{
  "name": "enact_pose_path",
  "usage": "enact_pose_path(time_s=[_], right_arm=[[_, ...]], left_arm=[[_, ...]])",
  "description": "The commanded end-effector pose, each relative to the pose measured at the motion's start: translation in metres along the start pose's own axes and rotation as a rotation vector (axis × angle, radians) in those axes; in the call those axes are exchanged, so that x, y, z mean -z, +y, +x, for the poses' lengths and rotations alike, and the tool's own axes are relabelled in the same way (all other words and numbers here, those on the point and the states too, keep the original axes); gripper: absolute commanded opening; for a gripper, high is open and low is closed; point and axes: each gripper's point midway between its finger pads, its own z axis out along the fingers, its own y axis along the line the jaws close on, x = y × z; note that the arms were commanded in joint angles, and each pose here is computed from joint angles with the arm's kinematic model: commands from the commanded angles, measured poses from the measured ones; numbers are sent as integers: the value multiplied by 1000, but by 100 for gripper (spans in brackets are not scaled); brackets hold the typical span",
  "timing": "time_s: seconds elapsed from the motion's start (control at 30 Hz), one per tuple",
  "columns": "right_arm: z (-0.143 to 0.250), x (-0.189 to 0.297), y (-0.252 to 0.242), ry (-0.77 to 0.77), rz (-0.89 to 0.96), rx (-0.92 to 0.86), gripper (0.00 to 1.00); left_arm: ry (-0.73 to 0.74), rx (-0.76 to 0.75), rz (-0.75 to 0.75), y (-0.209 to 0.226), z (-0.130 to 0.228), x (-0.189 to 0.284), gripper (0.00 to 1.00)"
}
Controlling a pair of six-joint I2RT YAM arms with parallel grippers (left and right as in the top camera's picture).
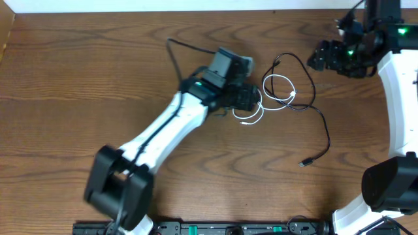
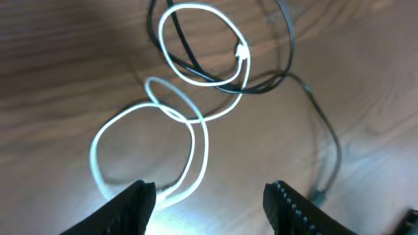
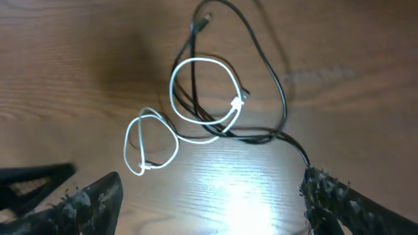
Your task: Untangle cables
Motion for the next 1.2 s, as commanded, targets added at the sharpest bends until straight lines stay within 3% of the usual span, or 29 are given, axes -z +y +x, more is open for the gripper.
enact_pose_path(time_s=[0.0, 0.23, 0.3, 0.4, 0.53, 0.73, 0.93, 1.17], right_arm=[[8, -4, -1, 41, 2, 25, 86], [12, -4, -2, 58, 6, 44, 84], [12, -4, -2, 58, 6, 44, 82], [12, -4, -2, 57, 6, 44, 81], [14, -5, 1, 63, 0, 49, 81], [18, -23, 12, 69, -11, 56, 81], [25, -49, 20, 71, -21, 70, 78], [35, -77, 43, 69, -71, 85, 77]], left_arm=[[43, -19, -66, 19, 15, -41, 59], [110, -2, -88, 38, 36, -79, 58], [122, -1, -92, 39, 40, -83, 44], [113, 0, -90, 37, 35, -78, 8], [63, 4, -86, 27, 10, -43, 8], [-119, 19, -205, 26, -27, 81, 7], [-245, 34, -207, 15, -25, 173, 8], [-336, 12, -181, -2, -21, 217, 7]])
